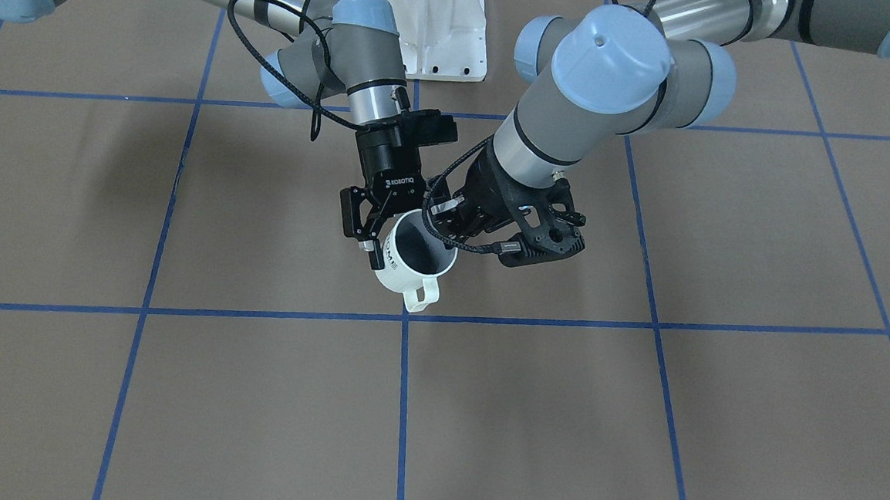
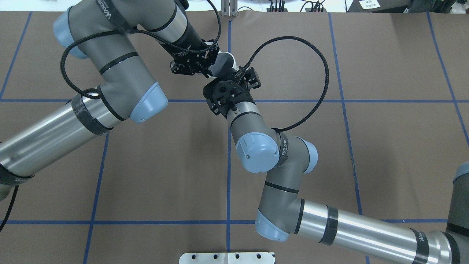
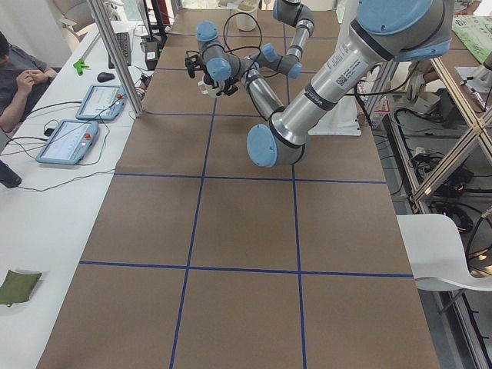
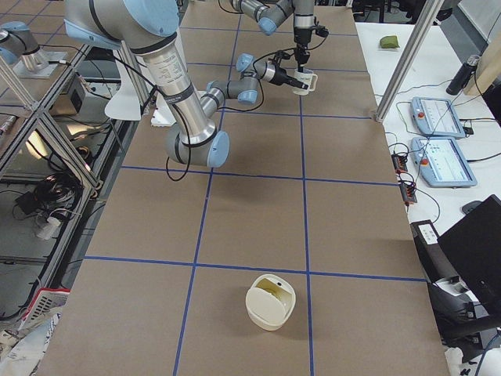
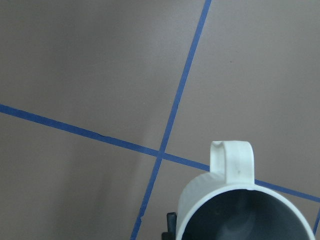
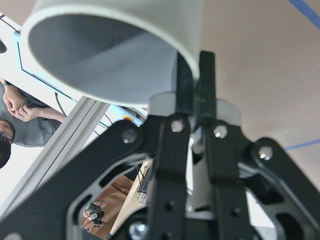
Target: Left arm hands cup to right arm to dump lemon
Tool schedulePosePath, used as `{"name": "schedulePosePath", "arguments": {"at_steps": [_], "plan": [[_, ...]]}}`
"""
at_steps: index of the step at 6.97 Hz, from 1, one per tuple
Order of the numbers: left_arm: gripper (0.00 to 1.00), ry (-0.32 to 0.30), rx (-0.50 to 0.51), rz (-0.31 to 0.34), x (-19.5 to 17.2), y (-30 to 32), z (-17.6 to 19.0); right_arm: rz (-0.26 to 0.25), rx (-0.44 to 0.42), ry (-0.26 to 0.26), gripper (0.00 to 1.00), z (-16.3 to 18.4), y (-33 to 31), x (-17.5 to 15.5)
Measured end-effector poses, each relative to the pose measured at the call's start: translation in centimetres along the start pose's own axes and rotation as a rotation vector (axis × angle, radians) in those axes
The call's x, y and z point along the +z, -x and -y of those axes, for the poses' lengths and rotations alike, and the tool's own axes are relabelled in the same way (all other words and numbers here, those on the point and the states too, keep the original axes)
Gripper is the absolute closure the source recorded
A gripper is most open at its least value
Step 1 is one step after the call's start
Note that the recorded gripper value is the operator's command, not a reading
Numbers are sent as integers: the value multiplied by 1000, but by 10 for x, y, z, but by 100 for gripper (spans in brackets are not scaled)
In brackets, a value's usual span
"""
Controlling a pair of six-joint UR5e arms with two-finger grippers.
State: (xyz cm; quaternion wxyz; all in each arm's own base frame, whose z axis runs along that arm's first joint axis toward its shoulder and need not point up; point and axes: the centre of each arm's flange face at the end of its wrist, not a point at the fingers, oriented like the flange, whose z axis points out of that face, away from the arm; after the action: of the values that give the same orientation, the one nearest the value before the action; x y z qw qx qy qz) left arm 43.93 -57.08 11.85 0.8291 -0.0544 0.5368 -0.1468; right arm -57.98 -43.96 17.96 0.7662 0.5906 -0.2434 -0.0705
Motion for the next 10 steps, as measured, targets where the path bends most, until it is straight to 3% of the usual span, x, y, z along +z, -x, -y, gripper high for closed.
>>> {"name": "schedulePosePath", "arguments": {"at_steps": [4, 8, 10], "plan": [[100, -2, 2, -1, -1, -1, 0, 40, 18, -27, 1, -9, 2, -42], [100, -7, 1, -1, -2, 0, 2, 67, 50, -56, 2, 6, -11, -66], [100, -35, -1, 7, -12, 8, 19, 113, 90, -52, 3, 20, -27, -68]]}}
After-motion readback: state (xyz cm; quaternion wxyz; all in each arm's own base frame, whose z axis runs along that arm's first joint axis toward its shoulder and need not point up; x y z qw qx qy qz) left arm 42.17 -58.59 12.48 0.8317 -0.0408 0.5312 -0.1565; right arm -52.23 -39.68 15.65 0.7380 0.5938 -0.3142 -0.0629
